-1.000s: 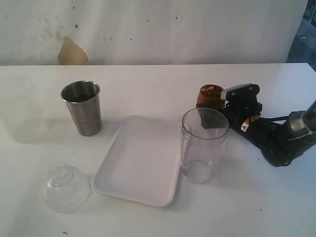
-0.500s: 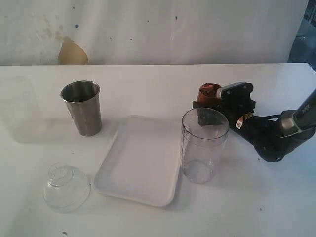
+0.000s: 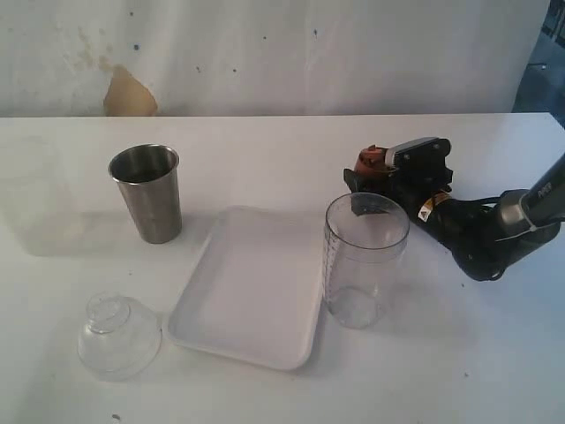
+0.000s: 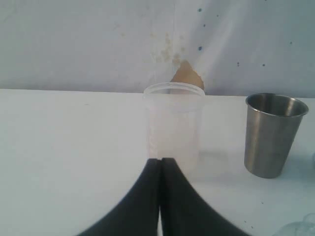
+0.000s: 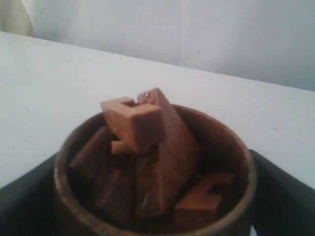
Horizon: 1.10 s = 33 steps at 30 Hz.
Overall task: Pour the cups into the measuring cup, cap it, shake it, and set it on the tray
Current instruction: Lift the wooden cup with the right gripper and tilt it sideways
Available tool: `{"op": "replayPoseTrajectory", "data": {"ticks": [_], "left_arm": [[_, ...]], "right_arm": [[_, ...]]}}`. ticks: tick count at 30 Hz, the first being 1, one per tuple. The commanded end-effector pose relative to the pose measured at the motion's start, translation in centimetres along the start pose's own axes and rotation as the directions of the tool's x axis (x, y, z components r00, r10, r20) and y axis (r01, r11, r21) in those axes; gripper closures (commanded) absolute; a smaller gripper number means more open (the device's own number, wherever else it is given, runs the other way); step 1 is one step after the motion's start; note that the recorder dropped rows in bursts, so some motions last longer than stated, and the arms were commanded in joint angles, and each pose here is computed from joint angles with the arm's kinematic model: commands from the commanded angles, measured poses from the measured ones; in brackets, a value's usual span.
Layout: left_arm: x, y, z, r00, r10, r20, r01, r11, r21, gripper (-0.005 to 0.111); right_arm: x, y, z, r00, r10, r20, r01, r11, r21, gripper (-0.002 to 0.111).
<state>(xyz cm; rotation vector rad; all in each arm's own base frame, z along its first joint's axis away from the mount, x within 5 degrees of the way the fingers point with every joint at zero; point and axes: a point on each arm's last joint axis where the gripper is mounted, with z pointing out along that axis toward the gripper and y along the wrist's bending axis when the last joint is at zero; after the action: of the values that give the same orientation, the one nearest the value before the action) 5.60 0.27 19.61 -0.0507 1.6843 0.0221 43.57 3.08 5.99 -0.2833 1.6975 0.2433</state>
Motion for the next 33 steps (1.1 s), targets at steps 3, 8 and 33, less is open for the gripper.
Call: {"op": "replayPoseTrajectory", "data": {"ticks": [3, 8, 33], "left_arm": [[0.0, 0.0, 0.0, 1.000, -0.012, 0.013, 0.012, 1.000, 0.003, 0.107], [0.0, 0.0, 0.0, 1.000, -0.012, 0.013, 0.012, 1.000, 0.003, 0.107], [0.0, 0.0, 0.0, 1.000, -0.012, 0.013, 0.012, 1.000, 0.003, 0.107]], "right_arm": [[0.3, 0.4, 0.1, 0.999, 0.029, -0.042, -0.029, 1.000, -0.005, 0.031], [0.3, 1.4, 0.2, 0.999, -0.007, -0.051, 0.004, 0.998, -0.066, 0.097], [-18.9, 1.2, -6.6, 0.970, -0.229, 0.078, 0.230, 0.973, 0.005, 0.108]]}}
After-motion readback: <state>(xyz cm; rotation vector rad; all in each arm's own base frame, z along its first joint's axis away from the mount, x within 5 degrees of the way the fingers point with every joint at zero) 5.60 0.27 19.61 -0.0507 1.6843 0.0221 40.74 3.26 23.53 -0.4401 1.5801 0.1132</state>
